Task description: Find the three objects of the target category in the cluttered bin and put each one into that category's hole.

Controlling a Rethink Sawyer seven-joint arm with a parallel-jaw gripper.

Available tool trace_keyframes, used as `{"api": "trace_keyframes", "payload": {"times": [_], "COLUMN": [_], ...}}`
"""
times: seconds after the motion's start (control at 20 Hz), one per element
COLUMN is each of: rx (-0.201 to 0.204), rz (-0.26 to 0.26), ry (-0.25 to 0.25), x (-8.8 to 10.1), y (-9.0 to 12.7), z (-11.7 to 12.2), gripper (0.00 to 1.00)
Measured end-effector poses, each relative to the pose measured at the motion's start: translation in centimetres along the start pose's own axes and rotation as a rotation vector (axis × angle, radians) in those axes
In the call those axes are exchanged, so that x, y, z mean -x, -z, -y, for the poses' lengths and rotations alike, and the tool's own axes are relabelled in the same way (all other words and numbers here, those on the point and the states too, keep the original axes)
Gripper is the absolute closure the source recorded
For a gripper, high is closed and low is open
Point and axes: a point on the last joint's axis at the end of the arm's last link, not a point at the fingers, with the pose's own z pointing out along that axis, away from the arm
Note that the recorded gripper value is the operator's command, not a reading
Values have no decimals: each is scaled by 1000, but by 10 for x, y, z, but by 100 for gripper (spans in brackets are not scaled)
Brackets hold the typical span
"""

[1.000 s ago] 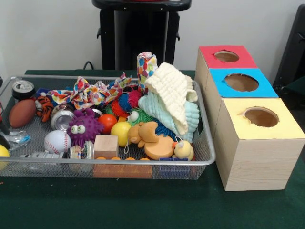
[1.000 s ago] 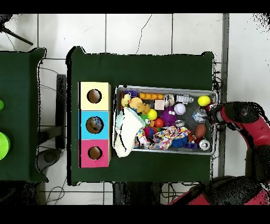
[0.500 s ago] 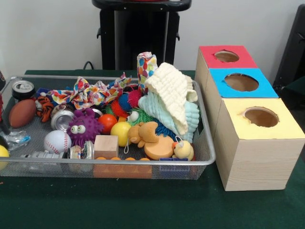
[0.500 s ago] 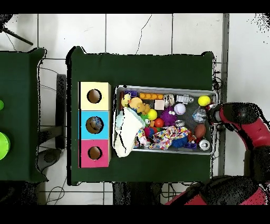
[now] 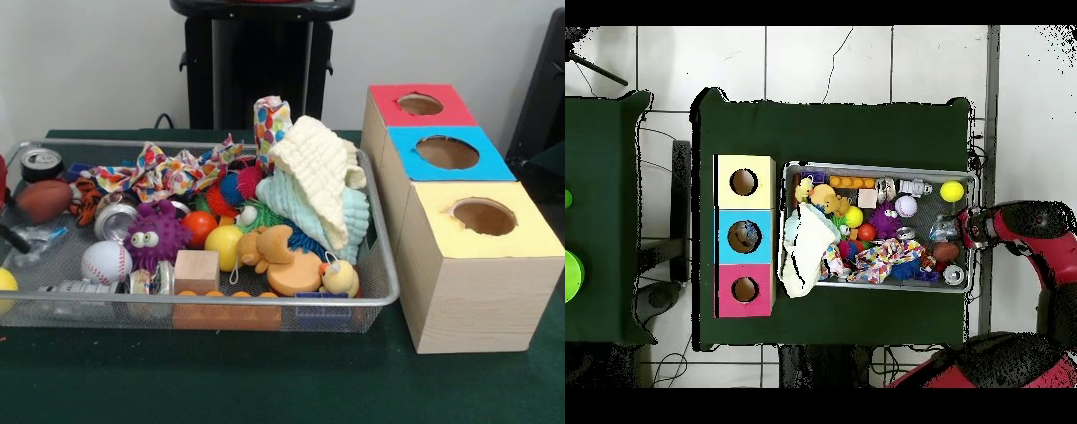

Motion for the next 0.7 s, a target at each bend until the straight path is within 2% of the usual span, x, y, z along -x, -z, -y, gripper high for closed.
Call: {"api": "trace_keyframes", "payload": {"times": [0.05, 0.1, 0.2, 0.35, 0.45, 0.6, 0.7], "rx": [-11, -30, -42, -64, -104, -137, -151], "rz": [-36, -127, -193, -266, -355, -423, -450], "ry": [-8, -25, -34, -37, -39, -43, -46], "x": [0, -2, -4, -10, -20, -30, -34], "y": [0, 4, 13, 22, 27, 27, 22], "z": [5, 14, 18, 23, 31, 39, 43], "gripper": [0, 0, 0, 0, 0, 0, 0]}}
